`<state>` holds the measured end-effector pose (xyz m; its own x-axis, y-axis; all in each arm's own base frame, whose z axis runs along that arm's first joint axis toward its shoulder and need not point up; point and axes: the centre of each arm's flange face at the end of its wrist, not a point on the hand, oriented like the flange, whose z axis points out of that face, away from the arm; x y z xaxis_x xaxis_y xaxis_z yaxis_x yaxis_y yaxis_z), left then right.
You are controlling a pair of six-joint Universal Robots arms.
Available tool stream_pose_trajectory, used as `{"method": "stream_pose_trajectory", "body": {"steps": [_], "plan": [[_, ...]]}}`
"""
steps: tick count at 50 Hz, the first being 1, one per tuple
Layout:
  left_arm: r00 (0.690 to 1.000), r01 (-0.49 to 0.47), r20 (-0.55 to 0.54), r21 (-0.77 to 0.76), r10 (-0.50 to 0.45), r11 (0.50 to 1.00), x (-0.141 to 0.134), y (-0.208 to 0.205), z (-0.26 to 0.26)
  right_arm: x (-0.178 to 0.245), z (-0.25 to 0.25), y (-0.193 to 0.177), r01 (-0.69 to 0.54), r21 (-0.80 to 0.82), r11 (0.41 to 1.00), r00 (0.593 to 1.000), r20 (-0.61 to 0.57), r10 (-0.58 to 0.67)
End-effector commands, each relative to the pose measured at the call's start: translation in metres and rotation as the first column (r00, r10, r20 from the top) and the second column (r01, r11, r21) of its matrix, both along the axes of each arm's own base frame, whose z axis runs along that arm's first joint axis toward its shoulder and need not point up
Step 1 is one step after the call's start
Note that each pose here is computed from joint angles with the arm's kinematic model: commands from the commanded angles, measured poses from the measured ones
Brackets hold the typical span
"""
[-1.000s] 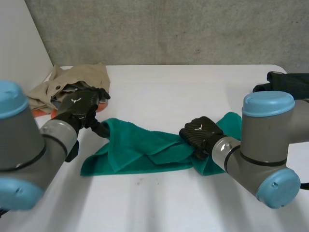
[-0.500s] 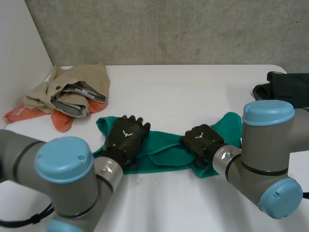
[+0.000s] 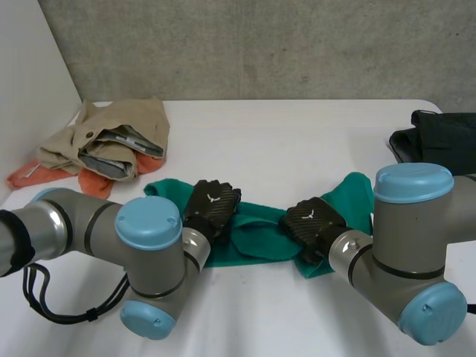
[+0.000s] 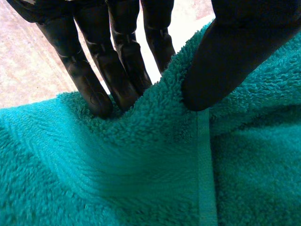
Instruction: Fold the laundry.
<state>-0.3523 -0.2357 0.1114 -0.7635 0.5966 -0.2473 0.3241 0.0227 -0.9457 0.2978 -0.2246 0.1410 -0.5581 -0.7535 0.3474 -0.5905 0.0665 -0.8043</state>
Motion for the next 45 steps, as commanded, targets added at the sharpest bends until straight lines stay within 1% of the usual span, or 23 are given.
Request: {"method": "stream_pose_trajectory", "body": {"steps": [1, 4, 7, 11, 12, 15, 16, 18, 19, 22, 23, 26, 27, 29, 30, 34, 36, 41, 44, 45], "plan": [[0.998, -0.011, -0.058, -0.061, 0.008, 0.998, 0.003, 0.000, 0.040, -0.002, 0.002, -0.007, 0.022, -0.030, 0.999, 1.000, 0.010, -0.022], [0.995, -0.016, -0.104, -0.079, 0.008, 0.997, 0.008, 0.006, 0.071, -0.002, 0.004, -0.010, 0.028, -0.043, 0.999, 0.999, 0.018, -0.028], [0.991, -0.019, -0.132, -0.063, 0.011, 0.998, 0.014, 0.014, 0.094, -0.004, 0.016, -0.012, 0.039, -0.079, 0.996, 0.999, 0.041, -0.035], [0.990, -0.027, -0.142, -0.048, 0.020, 0.998, 0.025, 0.023, 0.120, -0.016, 0.049, -0.024, 0.100, -0.149, 0.984, 0.991, 0.105, -0.085], [0.990, -0.032, -0.140, -0.043, 0.026, 0.999, 0.028, 0.024, 0.123, -0.026, 0.061, -0.031, 0.147, -0.160, 0.976, 0.982, 0.140, -0.125], [0.990, -0.047, -0.133, -0.029, 0.043, 0.998, 0.038, 0.027, 0.135, -0.039, 0.076, -0.038, 0.215, -0.152, 0.965, 0.962, 0.203, -0.182], [0.990, -0.049, -0.132, -0.028, 0.045, 0.998, 0.040, 0.027, 0.138, -0.047, 0.085, -0.041, 0.257, -0.133, 0.957, 0.942, 0.254, -0.218], [0.989, -0.052, -0.137, -0.037, 0.046, 0.998, 0.043, 0.030, 0.149, -0.055, 0.092, -0.043, 0.297, -0.106, 0.949, 0.919, 0.302, -0.253], [0.989, -0.052, -0.139, -0.039, 0.046, 0.998, 0.044, 0.031, 0.151, -0.063, 0.098, -0.045, 0.333, -0.068, 0.941, 0.893, 0.342, -0.291], [0.988, -0.052, -0.149, -0.051, 0.044, 0.997, 0.045, 0.033, 0.159, -0.074, 0.099, -0.045, 0.363, 0.005, 0.932, 0.865, 0.371, -0.339], [0.987, -0.053, -0.153, -0.056, 0.044, 0.997, 0.045, 0.033, 0.162, -0.079, 0.096, -0.043, 0.369, 0.070, 0.927, 0.852, 0.372, -0.368], [0.986, -0.052, -0.164, -0.066, 0.040, 0.996, 0.046, 0.035, 0.169, -0.085, 0.089, -0.038, 0.371, 0.178, 0.911, 0.840, 0.354, -0.411], [0.986, -0.052, -0.165, -0.068, 0.040, 0.996, 0.046, 0.035, 0.170, -0.089, 0.080, -0.031, 0.365, 0.264, 0.893, 0.835, 0.331, -0.439], [0.984, -0.049, -0.172, -0.077, 0.035, 0.996, 0.046, 0.037, 0.176, -0.090, 0.074, -0.023, 0.357, 0.325, 0.876, 0.832, 0.314, -0.456], [0.984, -0.048, -0.177, -0.081, 0.033, 0.996, 0.045, 0.038, 0.179, -0.092, 0.066, -0.017, 0.360, 0.380, 0.852, 0.822, 0.304, -0.482], [0.979, -0.049, -0.202, -0.104, 0.027, 0.993, 0.044, 0.038, 0.191, -0.092, 0.047, -0.006, 0.361, 0.457, 0.813, 0.789, 0.314, -0.527], [0.975, -0.053, -0.222, -0.115, 0.026, 0.992, 0.044, 0.037, 0.198, -0.089, 0.043, -0.002, 0.349, 0.465, 0.813, 0.783, 0.332, -0.526], [0.967, -0.054, -0.253, -0.114, 0.024, 0.992, 0.043, 0.038, 0.207, -0.068, 0.038, 0.009, 0.273, 0.453, 0.849, 0.777, 0.417, -0.472], [0.964, -0.052, -0.263, -0.110, 0.022, 0.993, 0.043, 0.039, 0.211, -0.057, 0.031, 0.014, 0.242, 0.461, 0.854, 0.779, 0.432, -0.454], [0.964, -0.051, -0.267, -0.110, 0.020, 0.993, 0.043, 0.039, 0.212, -0.048, 0.027, 0.016, 0.217, 0.455, 0.863, 0.787, 0.442, -0.431]]}}
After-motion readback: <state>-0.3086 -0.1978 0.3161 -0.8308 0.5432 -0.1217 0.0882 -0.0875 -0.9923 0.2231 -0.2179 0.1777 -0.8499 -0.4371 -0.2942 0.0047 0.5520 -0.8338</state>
